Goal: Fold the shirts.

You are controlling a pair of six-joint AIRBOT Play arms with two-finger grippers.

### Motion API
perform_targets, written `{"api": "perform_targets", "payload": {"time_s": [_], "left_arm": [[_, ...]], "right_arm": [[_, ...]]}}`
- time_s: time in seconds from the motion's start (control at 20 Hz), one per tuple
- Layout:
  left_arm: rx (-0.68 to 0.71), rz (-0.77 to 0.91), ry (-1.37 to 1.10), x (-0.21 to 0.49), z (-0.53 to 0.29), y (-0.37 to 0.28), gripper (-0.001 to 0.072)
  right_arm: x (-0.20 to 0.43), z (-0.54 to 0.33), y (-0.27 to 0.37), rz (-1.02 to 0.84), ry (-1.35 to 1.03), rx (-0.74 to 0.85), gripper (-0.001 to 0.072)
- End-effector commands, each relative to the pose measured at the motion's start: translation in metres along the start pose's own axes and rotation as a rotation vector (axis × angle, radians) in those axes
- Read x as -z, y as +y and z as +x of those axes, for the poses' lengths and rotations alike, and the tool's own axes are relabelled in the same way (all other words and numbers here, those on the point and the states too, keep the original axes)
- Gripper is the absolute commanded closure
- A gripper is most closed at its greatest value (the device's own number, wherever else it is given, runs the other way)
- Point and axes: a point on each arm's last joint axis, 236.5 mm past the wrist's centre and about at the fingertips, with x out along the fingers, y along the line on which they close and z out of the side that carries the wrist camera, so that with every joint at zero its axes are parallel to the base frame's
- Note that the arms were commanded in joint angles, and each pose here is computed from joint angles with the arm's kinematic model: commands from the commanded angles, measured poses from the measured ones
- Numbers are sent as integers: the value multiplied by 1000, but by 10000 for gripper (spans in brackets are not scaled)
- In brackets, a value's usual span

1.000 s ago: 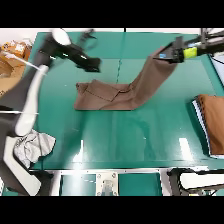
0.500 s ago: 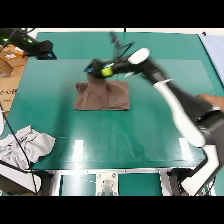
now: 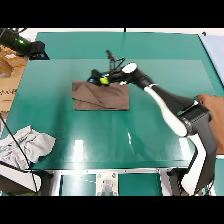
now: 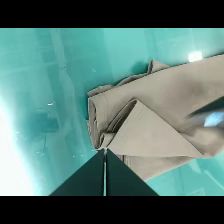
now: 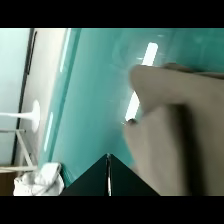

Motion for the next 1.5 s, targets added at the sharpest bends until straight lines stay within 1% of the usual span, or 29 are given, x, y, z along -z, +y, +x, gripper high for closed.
{"api": "perform_targets", "payload": {"time_s": [0.0, 0.1, 0.2, 0.25, 0.35, 0.4, 0.55, 0.7, 0.85, 1.1, 1.15, 1.2, 1.25, 1.3, 1.35, 1.45], "left_arm": [[-5, 2, -11, -2, -1, 2, 687], [-4, -1, -8, -1, 1, 2, 688], [0, -16, 13, 5, 9, 5, 688], [3, -25, 25, 9, 15, 7, 688], [5, -38, 39, 14, 22, 10, 688], [5, -42, 40, 14, 23, 10, 688], [4, -46, 34, 13, 23, 10, 688], [3, -46, 31, 12, 23, 10, 688], [2, -47, 25, 11, 23, 11, 688], [2, -47, 25, 11, 23, 11, 688], [2, -47, 25, 11, 23, 11, 688], [2, -47, 25, 11, 23, 11, 688], [2, -48, 25, 11, 23, 11, 688], [2, -48, 25, 11, 23, 11, 688], [2, -49, 27, 11, 23, 11, 688], [4, -51, 32, 13, 23, 10, 688]], "right_arm": [[-11, -76, -32, 56, 73, -1, 700], [-18, -127, -64, 94, 14, 79, 700], [-10, -176, -106, 144, -40, 189, 699], [-1, -195, -124, 167, -52, 218, 632], [13, -224, -155, 225, -75, 246, 149], [18, -231, -169, 255, -82, 254, 118], [37, -234, -195, 317, -66, 265, 117], [60, -206, -205, 349, 9, 262, 117], [71, -169, -209, 342, 42, 263, 118], [43, -111, -171, 257, -16, 179, 129], [40, -102, -161, 234, -8, 165, 174], [37, -94, -150, 204, -1, 154, 292], [31, -89, -140, 178, -6, 145, 436], [20, -87, -128, 163, -28, 131, 548], [7, -88, -114, 147, -53, 104, 691], [-26, -104, -79, 92, -102, 43, 701]]}}
